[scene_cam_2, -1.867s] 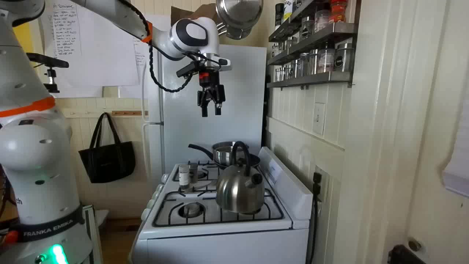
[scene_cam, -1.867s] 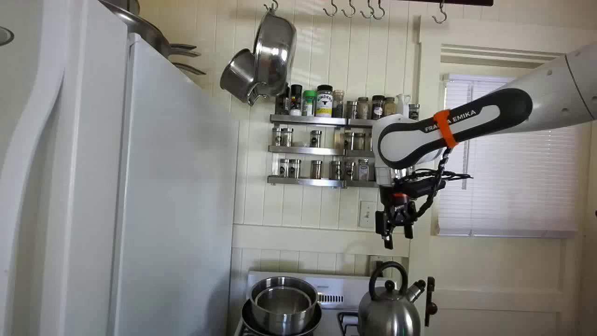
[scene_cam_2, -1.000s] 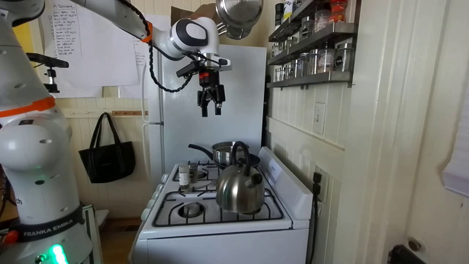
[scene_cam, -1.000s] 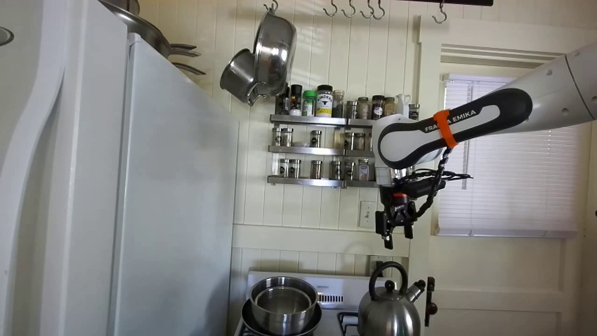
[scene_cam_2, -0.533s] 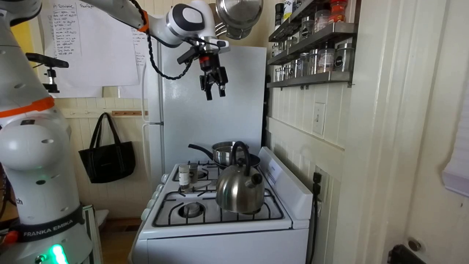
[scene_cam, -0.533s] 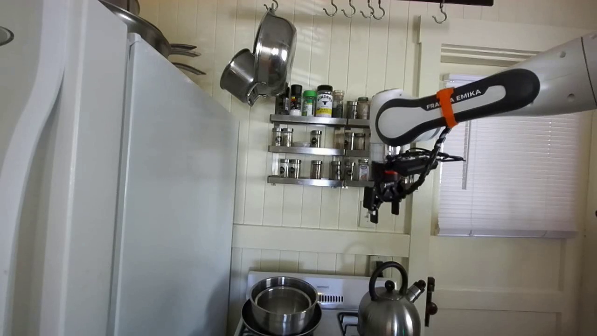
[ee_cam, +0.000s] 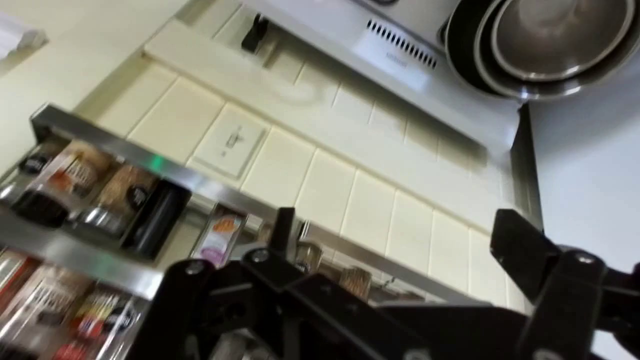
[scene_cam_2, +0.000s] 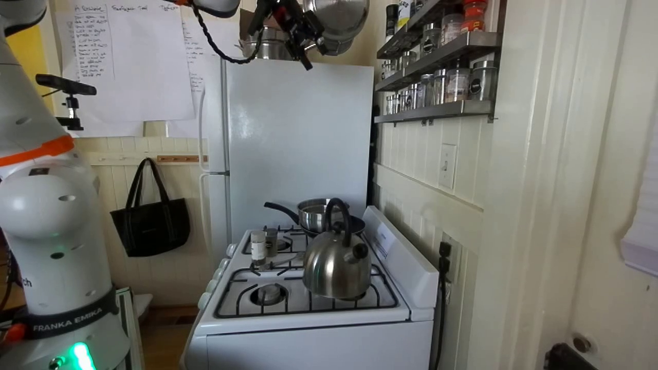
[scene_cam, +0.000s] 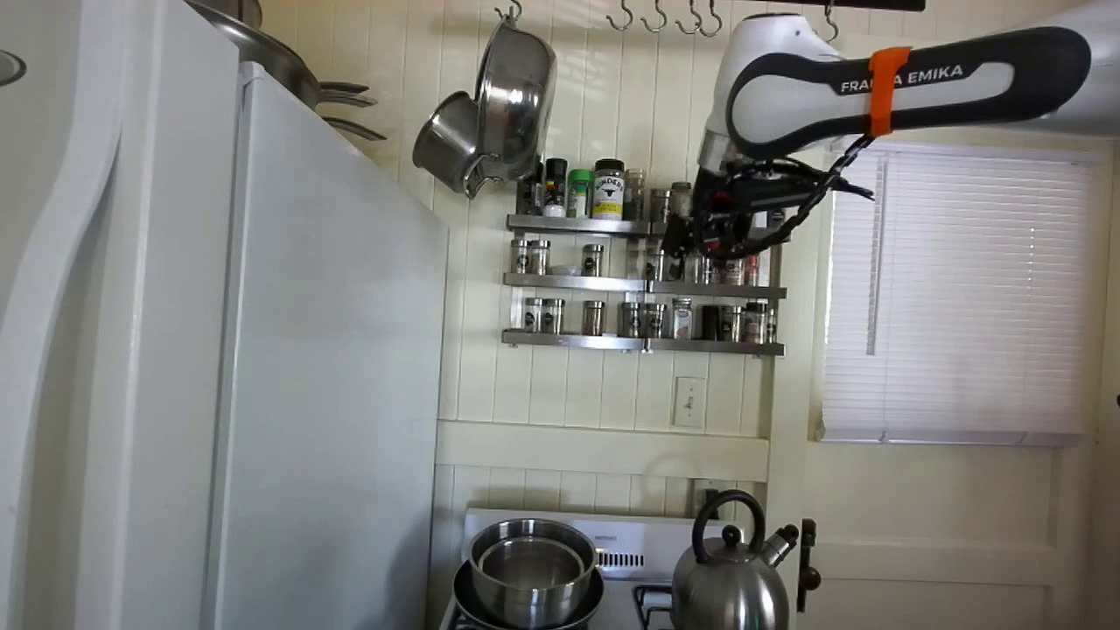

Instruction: Remove one glass jar from the topmost shelf and put it on the stovetop.

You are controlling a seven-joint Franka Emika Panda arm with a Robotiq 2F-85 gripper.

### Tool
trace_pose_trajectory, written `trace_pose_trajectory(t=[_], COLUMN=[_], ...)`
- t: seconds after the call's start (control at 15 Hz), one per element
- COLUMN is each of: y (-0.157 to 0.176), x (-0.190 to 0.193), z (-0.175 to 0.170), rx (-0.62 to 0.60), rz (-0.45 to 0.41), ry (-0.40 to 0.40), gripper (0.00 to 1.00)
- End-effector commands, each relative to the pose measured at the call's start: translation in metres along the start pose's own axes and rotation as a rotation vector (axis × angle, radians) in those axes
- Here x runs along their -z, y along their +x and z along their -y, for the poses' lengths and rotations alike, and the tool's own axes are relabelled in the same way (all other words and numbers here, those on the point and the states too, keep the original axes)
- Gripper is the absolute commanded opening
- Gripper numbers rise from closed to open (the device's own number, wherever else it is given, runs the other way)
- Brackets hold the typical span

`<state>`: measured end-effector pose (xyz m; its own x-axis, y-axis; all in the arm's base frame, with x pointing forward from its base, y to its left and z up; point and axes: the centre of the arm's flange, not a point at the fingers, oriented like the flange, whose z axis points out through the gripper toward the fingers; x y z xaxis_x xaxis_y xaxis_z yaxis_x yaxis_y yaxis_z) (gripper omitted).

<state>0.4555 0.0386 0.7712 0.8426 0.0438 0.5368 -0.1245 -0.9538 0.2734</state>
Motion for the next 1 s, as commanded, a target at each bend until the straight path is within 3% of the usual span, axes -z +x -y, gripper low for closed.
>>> trace_pose_trajectory(t=[0.0,0.2,0.27,0.4,0.73,0.93], y=[0.042,0.079,0.049,0.063,0.071,0.097], x=[0.031,0.046,0.049,0.049,0.045,0.039], z=[-0.021,-0.048,-0.034,-0.047,-0.048,-0.061], rx=[0.003,-0.013,-0.008,-0.018,-0.018,-0.019], rz=[-0.199,-0.393,-0.318,-0.372,-0.380,-0.412], ry=[-0.073,-0.123,-0.086,-0.105,-0.109,-0.157], gripper=[1.00,1.00,1.00,1.00,1.00,1.00])
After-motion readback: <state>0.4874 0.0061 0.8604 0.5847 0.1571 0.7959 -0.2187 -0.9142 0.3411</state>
